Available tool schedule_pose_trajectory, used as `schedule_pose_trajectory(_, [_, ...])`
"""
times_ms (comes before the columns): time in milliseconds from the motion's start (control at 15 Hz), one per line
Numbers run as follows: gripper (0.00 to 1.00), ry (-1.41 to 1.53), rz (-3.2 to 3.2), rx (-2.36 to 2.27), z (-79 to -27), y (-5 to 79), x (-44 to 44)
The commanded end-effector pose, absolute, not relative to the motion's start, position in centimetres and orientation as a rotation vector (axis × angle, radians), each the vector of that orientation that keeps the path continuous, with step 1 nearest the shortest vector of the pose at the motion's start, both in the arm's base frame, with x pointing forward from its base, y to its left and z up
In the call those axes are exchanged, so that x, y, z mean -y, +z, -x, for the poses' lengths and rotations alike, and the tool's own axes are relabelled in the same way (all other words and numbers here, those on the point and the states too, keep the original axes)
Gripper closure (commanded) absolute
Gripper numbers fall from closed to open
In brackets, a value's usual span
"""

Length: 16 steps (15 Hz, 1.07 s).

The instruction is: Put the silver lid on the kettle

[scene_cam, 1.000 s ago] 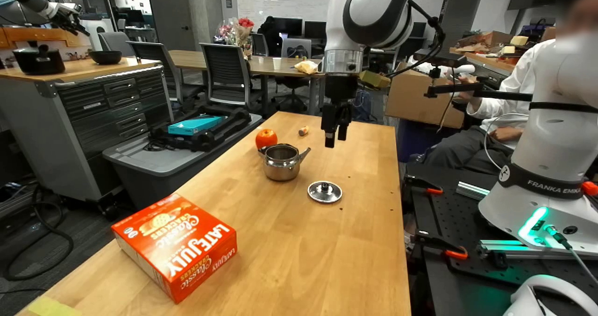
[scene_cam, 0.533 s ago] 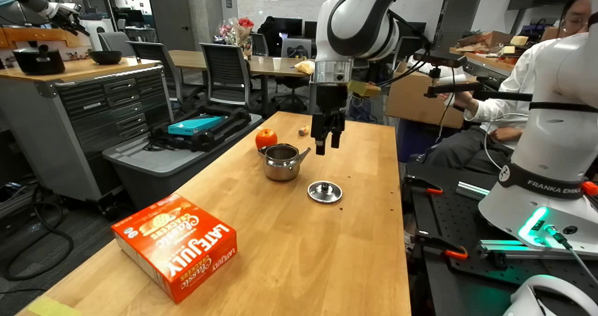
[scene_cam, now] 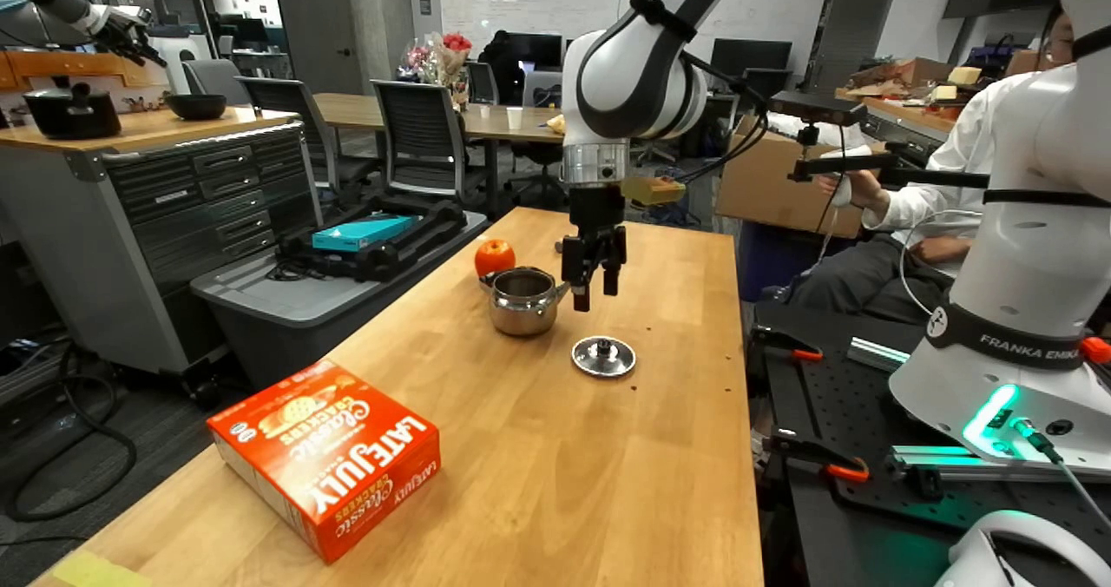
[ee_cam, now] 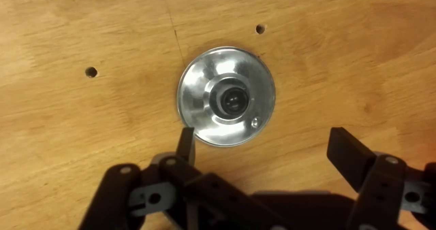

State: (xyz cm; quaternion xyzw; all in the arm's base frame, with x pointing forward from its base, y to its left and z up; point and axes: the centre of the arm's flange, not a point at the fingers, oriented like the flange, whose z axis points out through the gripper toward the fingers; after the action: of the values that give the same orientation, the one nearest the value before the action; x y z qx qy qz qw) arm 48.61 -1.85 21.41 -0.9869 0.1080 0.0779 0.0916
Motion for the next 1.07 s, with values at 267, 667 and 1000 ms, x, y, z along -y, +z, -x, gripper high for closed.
schedule_pose_trajectory(267, [0.0,0.372,2.95,-0.283,-49.9,18.8,0.7])
schedule_pose_trajectory(667, [0.0,0.465,2.947,-0.311,-50.0,17.6,0.9])
schedule_pose_trajectory(1000, [0.0,0.512,2.926,-0.329,-50.3,16.8,1.1])
